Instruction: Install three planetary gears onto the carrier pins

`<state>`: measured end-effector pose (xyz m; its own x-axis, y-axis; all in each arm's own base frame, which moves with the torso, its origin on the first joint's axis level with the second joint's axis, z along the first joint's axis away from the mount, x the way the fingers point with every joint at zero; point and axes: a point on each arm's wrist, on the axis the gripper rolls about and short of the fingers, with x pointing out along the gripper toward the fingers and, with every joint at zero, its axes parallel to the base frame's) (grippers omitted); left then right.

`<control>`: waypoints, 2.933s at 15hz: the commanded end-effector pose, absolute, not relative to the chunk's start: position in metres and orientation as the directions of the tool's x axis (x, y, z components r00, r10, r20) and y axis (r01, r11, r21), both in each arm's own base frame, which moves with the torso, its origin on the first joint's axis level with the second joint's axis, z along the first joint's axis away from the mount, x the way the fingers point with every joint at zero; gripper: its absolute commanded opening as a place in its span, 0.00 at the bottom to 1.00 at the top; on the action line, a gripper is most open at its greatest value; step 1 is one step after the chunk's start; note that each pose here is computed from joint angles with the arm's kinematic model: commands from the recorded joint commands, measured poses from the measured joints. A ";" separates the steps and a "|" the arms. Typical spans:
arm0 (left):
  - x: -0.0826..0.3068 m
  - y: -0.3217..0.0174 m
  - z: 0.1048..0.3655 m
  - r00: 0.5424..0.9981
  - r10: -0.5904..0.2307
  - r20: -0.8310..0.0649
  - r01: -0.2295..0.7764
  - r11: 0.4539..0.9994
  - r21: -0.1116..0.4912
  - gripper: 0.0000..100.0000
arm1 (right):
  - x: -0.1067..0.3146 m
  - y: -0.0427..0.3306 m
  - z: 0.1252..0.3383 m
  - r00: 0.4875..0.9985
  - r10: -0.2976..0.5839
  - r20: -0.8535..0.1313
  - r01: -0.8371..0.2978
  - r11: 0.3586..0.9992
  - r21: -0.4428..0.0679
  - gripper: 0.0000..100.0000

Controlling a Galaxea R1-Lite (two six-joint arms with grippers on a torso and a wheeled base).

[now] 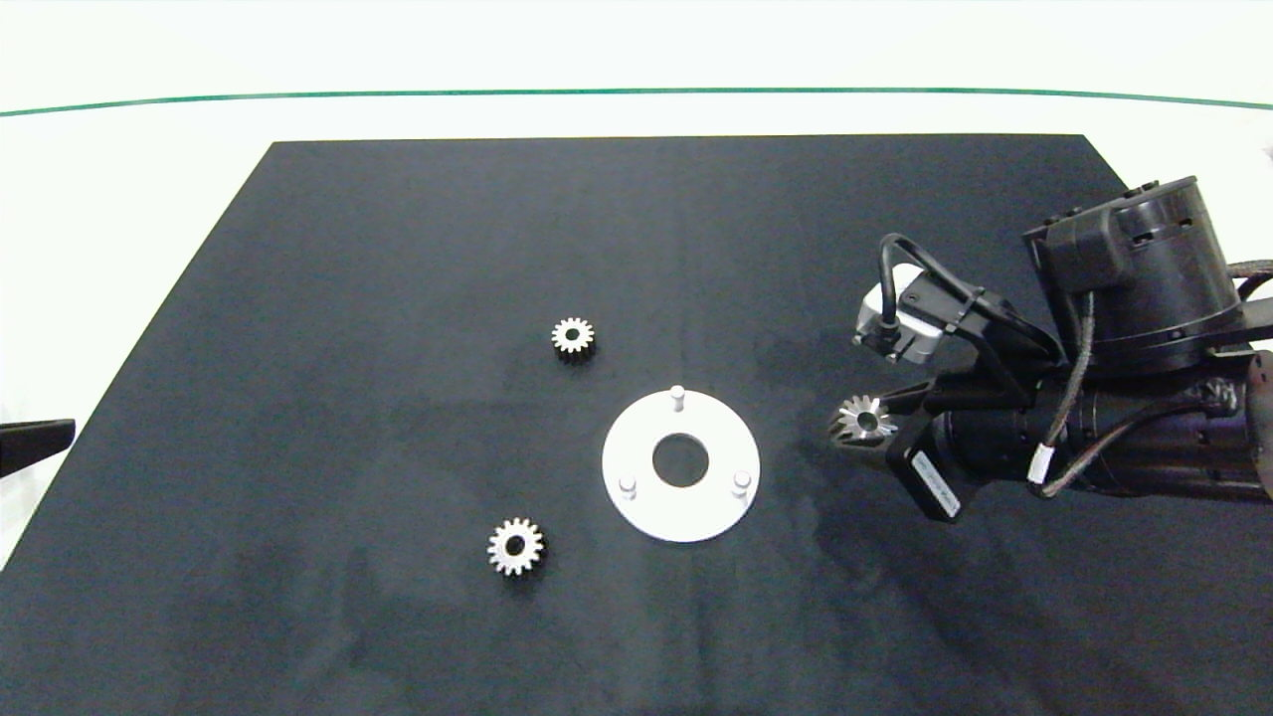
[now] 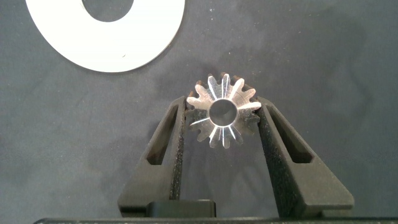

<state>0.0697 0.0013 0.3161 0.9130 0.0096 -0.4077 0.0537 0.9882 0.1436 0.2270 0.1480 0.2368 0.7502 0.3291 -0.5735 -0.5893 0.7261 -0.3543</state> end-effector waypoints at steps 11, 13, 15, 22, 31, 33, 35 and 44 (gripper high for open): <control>0.068 0.001 0.316 0.914 0.006 -0.405 0.057 0.988 0.144 1.00 | 0.224 0.166 0.242 0.739 0.384 -0.554 -0.621 0.706 -0.339 0.00; 0.068 0.001 0.316 0.914 0.006 -0.405 0.057 0.988 0.144 1.00 | 0.223 0.171 0.240 0.728 0.393 -0.561 -0.631 0.704 -0.326 0.00; 0.068 0.001 0.316 0.914 0.006 -0.405 0.057 0.988 0.144 1.00 | 0.226 0.174 0.237 0.722 0.392 -0.570 -0.634 0.704 -0.320 0.00; 0.068 0.001 0.316 0.914 0.006 -0.405 0.057 0.988 0.144 1.00 | 0.228 0.181 0.237 0.713 0.410 -0.568 -0.639 0.713 -0.288 0.00; 0.067 0.001 0.317 0.916 0.006 -0.401 0.056 0.988 0.144 1.00 | 0.231 0.194 0.227 0.687 0.416 -0.595 -0.665 0.691 -0.285 0.00; 0.067 0.001 0.317 0.916 0.006 -0.401 0.056 0.988 0.144 1.00 | 0.228 0.201 0.227 0.678 0.431 -0.595 -0.674 0.688 -0.269 0.00; 0.067 0.001 0.317 0.916 0.006 -0.401 0.056 0.988 0.144 1.00 | 0.229 0.206 0.223 0.669 0.432 -0.605 -0.682 0.681 -0.268 0.00; 0.064 0.001 0.319 0.921 0.009 -0.388 0.052 0.988 0.146 1.00 | 0.234 0.211 0.216 0.657 0.420 -0.626 -0.686 0.677 -0.265 0.00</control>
<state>0.0641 0.0010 0.3187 0.9225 0.0077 -0.3859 0.0524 0.9881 0.1449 0.2338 0.2103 0.2176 0.6602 0.4235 -0.6203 -0.6841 0.6801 -0.2637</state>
